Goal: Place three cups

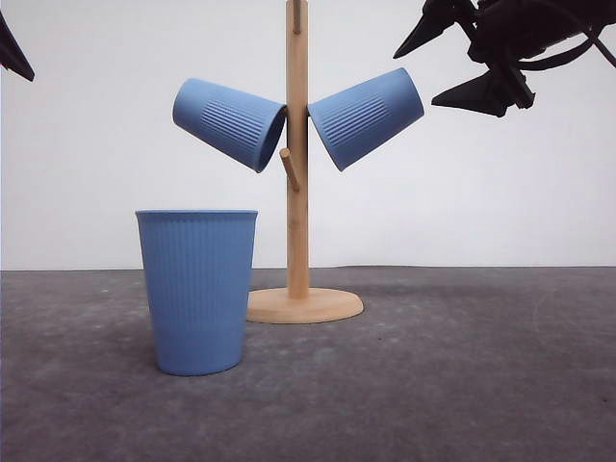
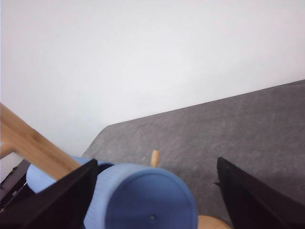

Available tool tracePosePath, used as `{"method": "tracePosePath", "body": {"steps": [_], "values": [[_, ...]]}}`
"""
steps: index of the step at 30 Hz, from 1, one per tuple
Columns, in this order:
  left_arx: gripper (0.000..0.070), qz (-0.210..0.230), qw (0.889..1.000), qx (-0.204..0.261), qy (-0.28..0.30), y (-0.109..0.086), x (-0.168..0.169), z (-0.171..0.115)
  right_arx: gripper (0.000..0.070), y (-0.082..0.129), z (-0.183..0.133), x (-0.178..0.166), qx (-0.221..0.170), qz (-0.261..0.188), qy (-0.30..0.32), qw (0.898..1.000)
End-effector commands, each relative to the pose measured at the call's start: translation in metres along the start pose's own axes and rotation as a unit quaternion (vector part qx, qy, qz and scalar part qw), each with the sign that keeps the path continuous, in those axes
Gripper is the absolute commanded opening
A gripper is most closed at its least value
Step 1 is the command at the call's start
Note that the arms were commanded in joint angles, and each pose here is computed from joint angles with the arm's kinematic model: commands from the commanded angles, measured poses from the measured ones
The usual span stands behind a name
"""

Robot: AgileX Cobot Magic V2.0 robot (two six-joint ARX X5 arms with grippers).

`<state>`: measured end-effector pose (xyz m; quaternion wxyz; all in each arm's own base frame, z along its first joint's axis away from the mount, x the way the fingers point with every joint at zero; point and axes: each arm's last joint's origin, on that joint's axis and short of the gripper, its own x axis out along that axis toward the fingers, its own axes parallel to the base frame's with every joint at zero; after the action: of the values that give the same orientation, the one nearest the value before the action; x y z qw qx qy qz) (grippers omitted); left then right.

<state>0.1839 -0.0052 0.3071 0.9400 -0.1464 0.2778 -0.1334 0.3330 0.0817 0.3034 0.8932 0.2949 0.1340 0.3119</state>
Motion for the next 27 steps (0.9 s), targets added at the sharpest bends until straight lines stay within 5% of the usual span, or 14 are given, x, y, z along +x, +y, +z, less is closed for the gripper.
{"method": "tracePosePath", "body": {"steps": [1,5,9,15,23,27], "values": [[0.0423,-0.001,1.000,0.003,-0.007,-0.001,-0.001,0.004,0.0501,0.003,0.004,0.003,-0.009,0.013,-0.001,1.000],[0.0423,-0.001,1.000,0.003,-0.006,-0.001,-0.001,0.004,0.0480,0.007,0.012,-0.012,-0.013,0.008,0.014,1.000],[0.0423,0.000,1.000,0.001,-0.002,-0.001,-0.001,0.003,0.0400,0.018,0.016,-0.044,-0.076,-0.049,0.054,0.994],[0.0425,-0.030,0.997,0.043,0.055,-0.003,-0.001,-0.008,0.0399,0.032,-0.004,-0.093,-0.176,-0.175,0.186,0.951],[0.0428,-0.061,0.989,0.004,0.135,-0.023,0.004,-0.016,0.0400,0.039,-0.036,-0.138,-0.164,-0.221,0.250,0.928],[0.0429,-0.073,0.982,-0.017,0.173,-0.038,0.015,-0.015,0.0400,0.042,-0.045,-0.152,-0.167,-0.228,0.249,0.927]]}}
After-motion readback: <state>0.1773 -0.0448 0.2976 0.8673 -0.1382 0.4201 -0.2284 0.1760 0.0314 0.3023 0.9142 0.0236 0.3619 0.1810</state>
